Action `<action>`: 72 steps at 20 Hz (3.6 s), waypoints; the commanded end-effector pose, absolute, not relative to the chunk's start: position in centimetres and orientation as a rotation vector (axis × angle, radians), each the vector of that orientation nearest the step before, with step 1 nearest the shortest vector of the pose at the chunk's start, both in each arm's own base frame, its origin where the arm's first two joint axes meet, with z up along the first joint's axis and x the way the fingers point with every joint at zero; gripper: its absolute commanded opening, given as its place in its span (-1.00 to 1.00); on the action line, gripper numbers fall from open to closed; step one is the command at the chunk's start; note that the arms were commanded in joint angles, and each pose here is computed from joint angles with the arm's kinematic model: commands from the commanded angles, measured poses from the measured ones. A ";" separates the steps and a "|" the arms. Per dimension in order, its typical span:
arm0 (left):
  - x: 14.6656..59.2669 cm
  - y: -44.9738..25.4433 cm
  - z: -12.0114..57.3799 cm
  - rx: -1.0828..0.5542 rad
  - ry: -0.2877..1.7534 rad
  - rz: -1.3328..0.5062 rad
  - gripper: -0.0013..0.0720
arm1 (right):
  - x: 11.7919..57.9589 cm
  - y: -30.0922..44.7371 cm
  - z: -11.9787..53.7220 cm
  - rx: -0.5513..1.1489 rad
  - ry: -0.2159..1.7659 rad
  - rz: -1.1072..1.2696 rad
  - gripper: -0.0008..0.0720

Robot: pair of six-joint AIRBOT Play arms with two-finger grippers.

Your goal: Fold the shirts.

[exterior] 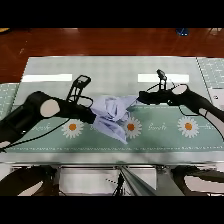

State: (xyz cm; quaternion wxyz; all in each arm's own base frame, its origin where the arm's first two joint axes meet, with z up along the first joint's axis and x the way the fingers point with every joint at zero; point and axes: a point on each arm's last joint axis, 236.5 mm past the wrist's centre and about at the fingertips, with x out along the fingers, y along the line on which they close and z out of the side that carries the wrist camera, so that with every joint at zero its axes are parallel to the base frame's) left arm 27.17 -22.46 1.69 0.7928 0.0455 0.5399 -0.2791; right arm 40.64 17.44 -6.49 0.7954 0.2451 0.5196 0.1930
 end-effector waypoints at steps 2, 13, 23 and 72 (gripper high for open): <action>30.6 -22.0 14.0 0.038 0.842 -0.613 -0.88 | 41.9 13.9 3.6 0.322 0.944 0.497 -0.93; 23.3 -12.5 43.6 -0.127 0.111 -0.511 -0.88 | 30.1 3.7 37.8 -0.055 0.160 0.183 -0.93; 17.9 -16.7 25.9 -0.120 0.837 -0.712 -0.88 | 20.0 3.4 22.5 -0.126 0.942 0.255 -0.93; 15.2 -25.7 -5.5 -0.808 1.556 -0.457 0.87 | 43.4 -2.2 5.0 -0.098 1.019 0.037 -0.93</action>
